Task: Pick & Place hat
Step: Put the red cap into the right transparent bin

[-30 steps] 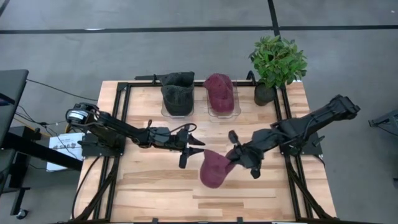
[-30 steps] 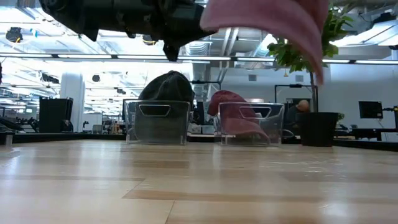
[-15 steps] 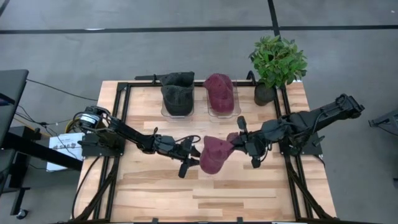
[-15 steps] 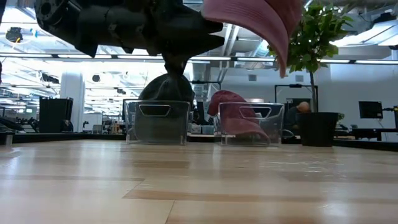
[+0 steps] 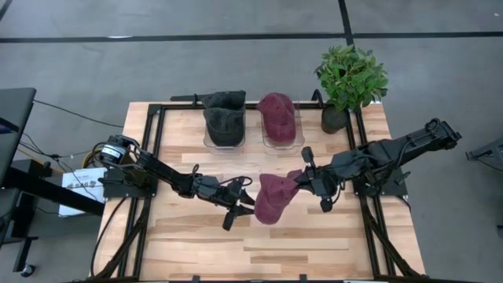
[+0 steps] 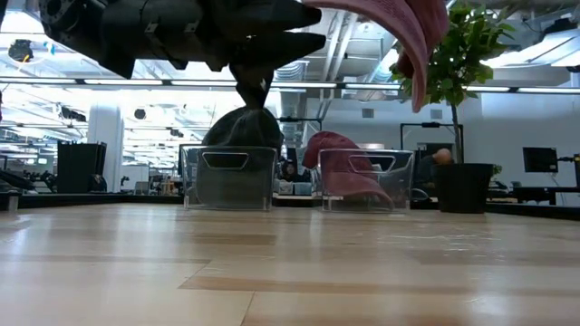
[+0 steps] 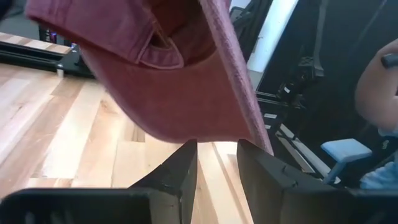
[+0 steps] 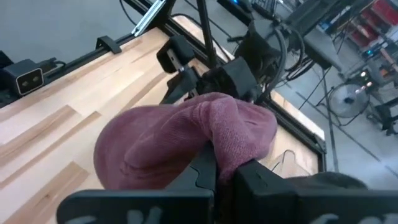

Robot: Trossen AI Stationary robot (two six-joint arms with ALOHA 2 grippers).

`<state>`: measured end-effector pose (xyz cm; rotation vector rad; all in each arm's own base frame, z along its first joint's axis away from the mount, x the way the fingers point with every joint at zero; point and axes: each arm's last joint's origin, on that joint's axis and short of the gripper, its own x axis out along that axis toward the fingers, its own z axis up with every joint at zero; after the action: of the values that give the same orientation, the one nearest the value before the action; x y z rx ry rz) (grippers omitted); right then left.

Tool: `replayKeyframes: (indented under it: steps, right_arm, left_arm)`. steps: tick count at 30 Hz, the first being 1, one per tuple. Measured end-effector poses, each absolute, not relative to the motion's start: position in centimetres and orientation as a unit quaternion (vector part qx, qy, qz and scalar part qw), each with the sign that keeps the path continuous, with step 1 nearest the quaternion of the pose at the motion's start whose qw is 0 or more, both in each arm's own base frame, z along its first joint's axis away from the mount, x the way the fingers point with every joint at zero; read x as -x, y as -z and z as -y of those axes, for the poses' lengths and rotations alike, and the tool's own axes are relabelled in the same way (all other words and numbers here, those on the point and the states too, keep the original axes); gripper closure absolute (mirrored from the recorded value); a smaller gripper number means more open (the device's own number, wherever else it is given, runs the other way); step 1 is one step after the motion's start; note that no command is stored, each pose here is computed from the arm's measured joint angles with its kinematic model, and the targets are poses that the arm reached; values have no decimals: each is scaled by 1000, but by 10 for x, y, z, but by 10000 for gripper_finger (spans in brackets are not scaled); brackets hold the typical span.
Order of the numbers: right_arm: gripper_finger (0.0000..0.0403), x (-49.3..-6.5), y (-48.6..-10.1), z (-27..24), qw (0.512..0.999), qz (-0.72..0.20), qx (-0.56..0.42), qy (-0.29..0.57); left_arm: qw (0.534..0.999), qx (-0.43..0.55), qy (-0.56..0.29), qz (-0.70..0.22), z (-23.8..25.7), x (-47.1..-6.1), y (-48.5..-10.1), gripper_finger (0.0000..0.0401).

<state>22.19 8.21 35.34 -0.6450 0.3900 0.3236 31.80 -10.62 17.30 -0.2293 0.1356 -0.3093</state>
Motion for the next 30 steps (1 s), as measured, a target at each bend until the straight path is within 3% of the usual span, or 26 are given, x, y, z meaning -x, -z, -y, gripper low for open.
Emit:
replayKeyframes:
  steps: [30]
  right_arm:
    - [399,-210,-351,-105,905,-187,327,-199]
  left_arm:
    - [979,115,159,-51,113,-316,-176,290]
